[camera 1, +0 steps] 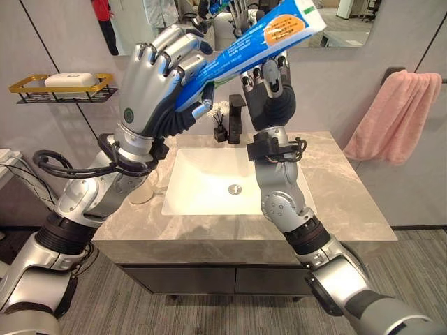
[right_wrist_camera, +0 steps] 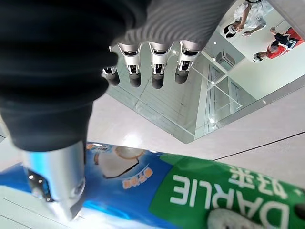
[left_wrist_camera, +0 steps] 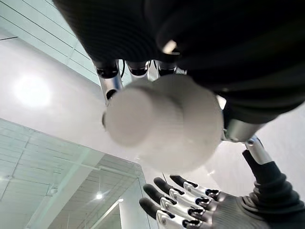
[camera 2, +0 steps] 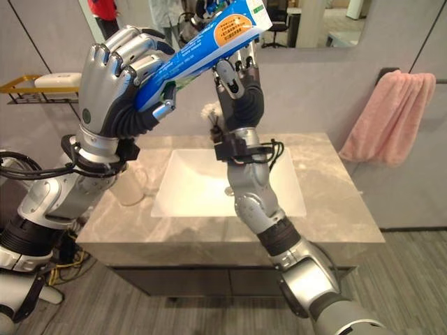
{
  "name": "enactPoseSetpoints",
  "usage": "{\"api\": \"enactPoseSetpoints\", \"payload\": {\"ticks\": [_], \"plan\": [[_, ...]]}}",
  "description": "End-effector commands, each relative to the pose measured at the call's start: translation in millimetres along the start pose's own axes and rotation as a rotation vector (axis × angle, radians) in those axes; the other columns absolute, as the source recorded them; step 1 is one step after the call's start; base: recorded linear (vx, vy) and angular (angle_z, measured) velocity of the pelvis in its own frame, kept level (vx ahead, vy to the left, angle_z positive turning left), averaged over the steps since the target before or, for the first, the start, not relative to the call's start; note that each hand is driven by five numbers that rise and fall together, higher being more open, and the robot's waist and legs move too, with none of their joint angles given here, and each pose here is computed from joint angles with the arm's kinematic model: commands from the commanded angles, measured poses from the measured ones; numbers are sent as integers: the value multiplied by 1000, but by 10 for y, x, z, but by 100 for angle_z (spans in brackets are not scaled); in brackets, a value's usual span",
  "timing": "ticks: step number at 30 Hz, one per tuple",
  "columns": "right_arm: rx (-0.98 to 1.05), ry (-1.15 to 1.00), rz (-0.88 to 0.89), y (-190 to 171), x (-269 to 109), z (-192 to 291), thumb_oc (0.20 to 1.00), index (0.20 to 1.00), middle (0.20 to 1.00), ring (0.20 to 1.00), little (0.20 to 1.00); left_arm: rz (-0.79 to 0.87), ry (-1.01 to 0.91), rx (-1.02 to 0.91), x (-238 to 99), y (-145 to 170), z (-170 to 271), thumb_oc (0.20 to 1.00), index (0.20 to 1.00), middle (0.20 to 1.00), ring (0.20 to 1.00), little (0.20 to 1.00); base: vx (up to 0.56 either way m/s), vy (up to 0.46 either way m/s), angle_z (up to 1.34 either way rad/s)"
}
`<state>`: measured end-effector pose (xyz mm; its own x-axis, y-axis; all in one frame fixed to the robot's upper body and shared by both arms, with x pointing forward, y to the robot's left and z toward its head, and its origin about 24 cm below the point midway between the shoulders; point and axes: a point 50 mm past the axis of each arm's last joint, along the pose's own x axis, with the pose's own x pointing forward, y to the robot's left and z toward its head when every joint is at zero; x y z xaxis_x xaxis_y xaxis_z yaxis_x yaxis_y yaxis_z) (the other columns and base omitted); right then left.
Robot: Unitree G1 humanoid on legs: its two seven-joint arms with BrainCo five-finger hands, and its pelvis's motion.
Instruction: Put brush and paste in cup on sink, flatten towel.
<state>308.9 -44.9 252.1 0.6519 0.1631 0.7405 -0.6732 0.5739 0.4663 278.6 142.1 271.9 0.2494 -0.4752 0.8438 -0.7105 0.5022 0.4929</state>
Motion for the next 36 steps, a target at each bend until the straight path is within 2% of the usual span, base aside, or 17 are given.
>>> {"api": "enactPoseSetpoints", "payload": {"ticks": [1, 14, 36], "plan": [[6, -66, 163, 259, 108, 143, 1000, 1000, 1000, 1000, 1000, 101, 68, 26, 139, 158, -188, 200, 200, 200, 200, 200, 0, 0, 0], [0, 25, 157, 153, -45, -4, 1000, 1000, 1000, 1000, 1000, 166, 89, 37, 175, 255, -232, 200, 200, 200, 200, 200, 0, 0, 0], [21, -65, 192, 295, 35, 140, 1000, 1000, 1000, 1000, 1000, -26, 118, 6, -107, 25, -236, 200, 200, 200, 200, 200, 0, 0, 0]]}}
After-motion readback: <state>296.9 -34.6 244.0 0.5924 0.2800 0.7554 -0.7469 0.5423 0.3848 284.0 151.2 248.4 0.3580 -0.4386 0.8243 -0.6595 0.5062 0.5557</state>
